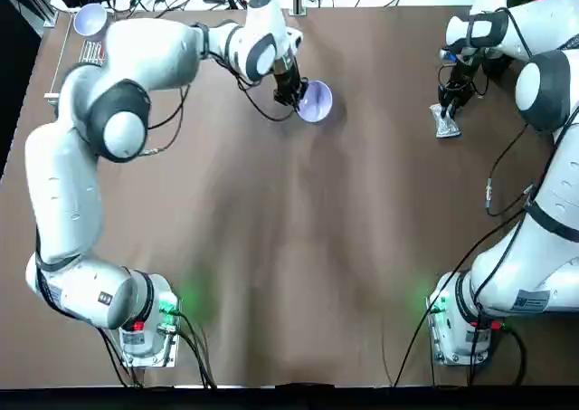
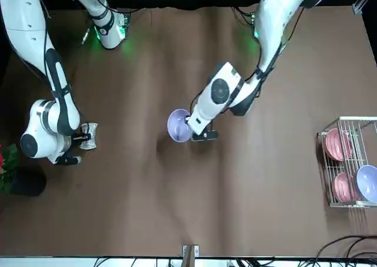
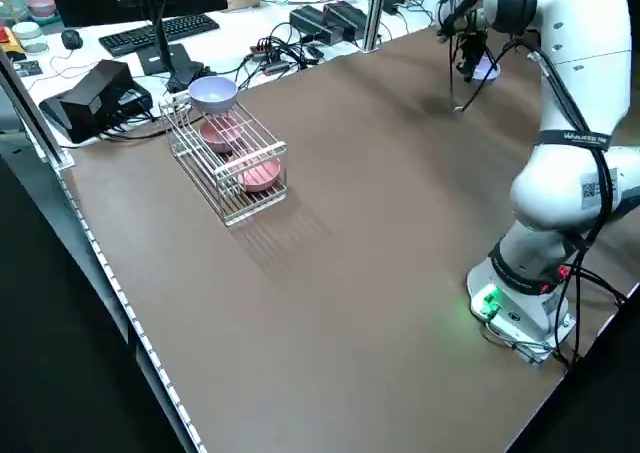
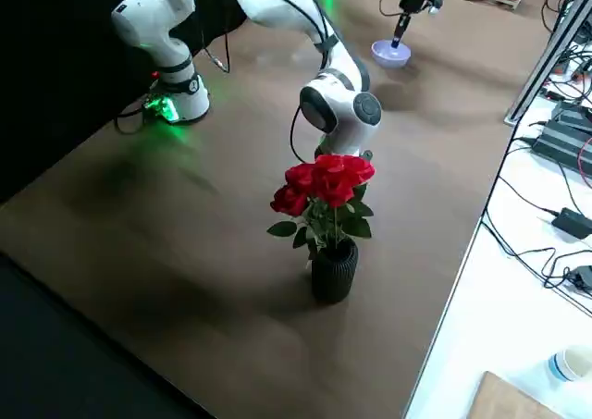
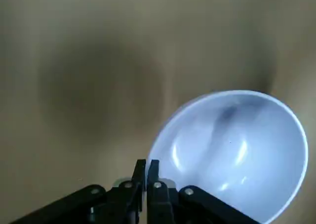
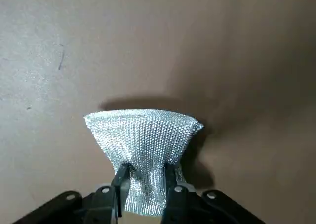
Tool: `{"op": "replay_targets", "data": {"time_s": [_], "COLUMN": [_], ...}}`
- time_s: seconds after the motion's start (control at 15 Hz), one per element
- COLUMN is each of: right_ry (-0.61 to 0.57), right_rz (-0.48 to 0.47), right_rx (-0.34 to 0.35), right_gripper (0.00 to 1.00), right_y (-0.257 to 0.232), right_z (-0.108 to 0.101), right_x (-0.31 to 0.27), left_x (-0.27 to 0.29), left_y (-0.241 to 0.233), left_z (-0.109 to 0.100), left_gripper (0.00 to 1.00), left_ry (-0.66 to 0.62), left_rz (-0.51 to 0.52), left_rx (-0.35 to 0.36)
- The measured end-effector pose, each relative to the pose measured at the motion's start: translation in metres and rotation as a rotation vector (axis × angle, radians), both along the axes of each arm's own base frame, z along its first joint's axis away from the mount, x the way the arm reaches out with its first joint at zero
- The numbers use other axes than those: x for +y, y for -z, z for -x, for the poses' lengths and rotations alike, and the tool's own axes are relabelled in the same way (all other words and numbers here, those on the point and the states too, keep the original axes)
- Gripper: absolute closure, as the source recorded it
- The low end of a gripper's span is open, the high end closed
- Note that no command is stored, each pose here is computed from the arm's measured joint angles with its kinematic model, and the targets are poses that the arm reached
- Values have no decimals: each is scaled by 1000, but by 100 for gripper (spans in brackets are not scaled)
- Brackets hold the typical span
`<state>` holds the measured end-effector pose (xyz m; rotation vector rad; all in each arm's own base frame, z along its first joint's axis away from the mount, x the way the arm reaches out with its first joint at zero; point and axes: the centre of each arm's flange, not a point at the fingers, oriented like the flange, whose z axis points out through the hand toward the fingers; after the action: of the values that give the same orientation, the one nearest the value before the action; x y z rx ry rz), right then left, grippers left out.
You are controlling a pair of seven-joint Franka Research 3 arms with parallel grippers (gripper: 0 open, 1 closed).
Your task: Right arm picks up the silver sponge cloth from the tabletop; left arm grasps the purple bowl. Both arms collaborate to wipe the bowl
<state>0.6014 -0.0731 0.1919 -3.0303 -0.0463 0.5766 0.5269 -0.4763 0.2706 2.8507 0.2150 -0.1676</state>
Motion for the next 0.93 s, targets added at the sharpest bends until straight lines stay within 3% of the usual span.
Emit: {"op": "replay_targets", "data": {"time_s": [0.13, 0.27, 0.33, 0.47, 0.67, 0.93], "right_ry": [0, 3, 4, 5, 5, 45], "right_rz": [0, 1, 1, 2, 2, 27], "right_rx": [0, 0, 0, 0, -3, -30], "right_gripper": [66, 80, 80, 97, 98, 98], "right_y": [0, 0, 0, 0, -1, -36], "right_z": [0, 0, 0, 0, -1, -29], "right_x": [0, -2, -2, -3, -3, 34], "left_x": [-19, -36, -43, -52, -53, -57], "left_y": [22, 43, 51, 59, 60, 59], "left_z": [-2, -3, -1, 2, 0, 1], "left_gripper": [96, 96, 96, 96, 96, 96], "left_ry": [-43, -71, -77, -80, -82, -71], "left_rz": [-31, -70, -82, -82, -76, -84], "left_rx": [-4, -24, -34, -44, -54, -74]}}
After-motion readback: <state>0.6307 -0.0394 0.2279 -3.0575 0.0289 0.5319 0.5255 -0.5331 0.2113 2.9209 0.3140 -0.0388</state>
